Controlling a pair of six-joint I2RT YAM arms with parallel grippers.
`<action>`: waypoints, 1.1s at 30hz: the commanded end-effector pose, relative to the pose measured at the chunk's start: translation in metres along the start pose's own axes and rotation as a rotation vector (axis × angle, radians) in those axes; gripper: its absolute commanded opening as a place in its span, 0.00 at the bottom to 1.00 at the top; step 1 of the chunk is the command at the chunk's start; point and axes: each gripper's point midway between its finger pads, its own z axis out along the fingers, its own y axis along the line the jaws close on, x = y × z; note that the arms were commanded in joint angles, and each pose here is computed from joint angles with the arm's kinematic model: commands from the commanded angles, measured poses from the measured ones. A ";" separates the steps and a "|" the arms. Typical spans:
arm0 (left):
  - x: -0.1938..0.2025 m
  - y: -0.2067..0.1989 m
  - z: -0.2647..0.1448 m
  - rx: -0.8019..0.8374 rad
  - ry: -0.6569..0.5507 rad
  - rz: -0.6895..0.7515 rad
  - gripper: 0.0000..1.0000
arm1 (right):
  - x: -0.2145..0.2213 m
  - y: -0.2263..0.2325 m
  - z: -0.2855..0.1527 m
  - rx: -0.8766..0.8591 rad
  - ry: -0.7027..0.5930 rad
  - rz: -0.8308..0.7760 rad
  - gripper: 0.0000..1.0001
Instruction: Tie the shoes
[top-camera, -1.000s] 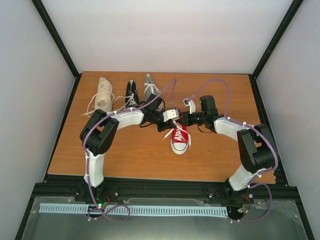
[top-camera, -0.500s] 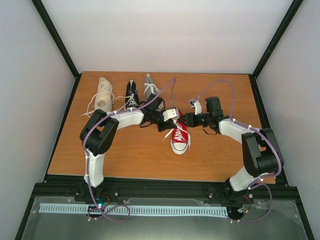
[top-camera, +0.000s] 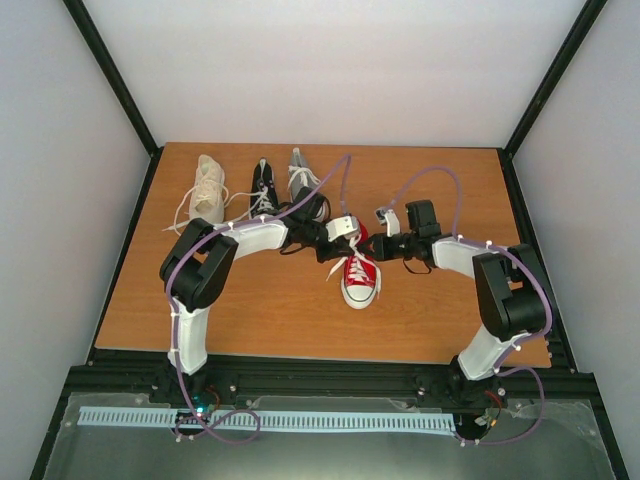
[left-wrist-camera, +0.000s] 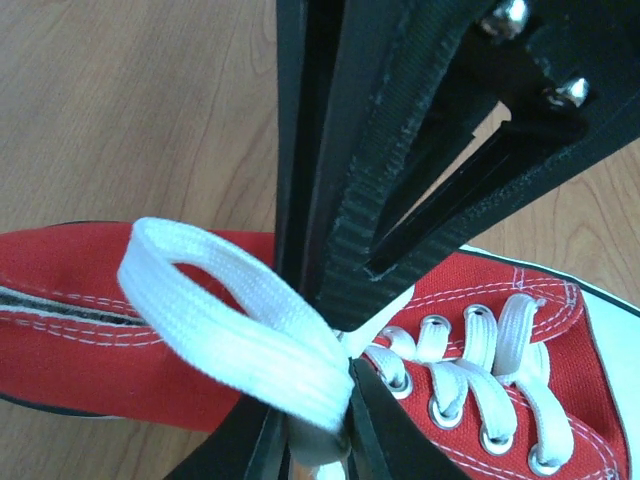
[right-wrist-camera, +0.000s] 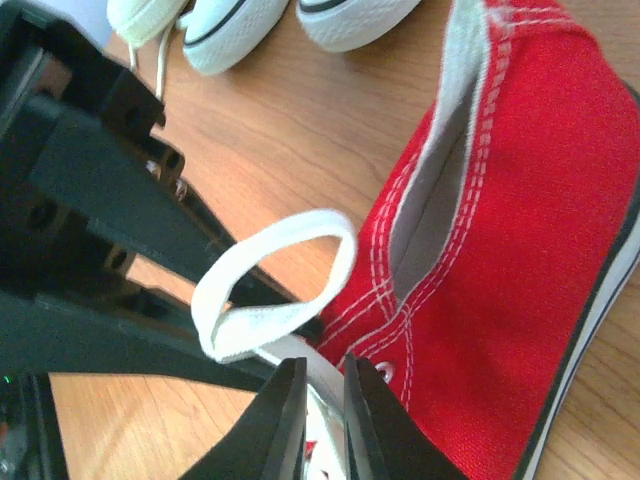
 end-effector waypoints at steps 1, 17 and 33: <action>-0.028 0.008 -0.002 -0.031 -0.061 0.048 0.18 | 0.005 0.002 -0.001 -0.010 0.002 -0.015 0.09; -0.029 0.009 0.000 -0.042 -0.072 0.063 0.12 | -0.002 0.020 -0.015 -0.032 -0.020 -0.048 0.03; -0.025 0.019 -0.002 -0.118 -0.062 0.073 0.01 | -0.026 -0.012 -0.040 0.019 -0.140 0.027 0.22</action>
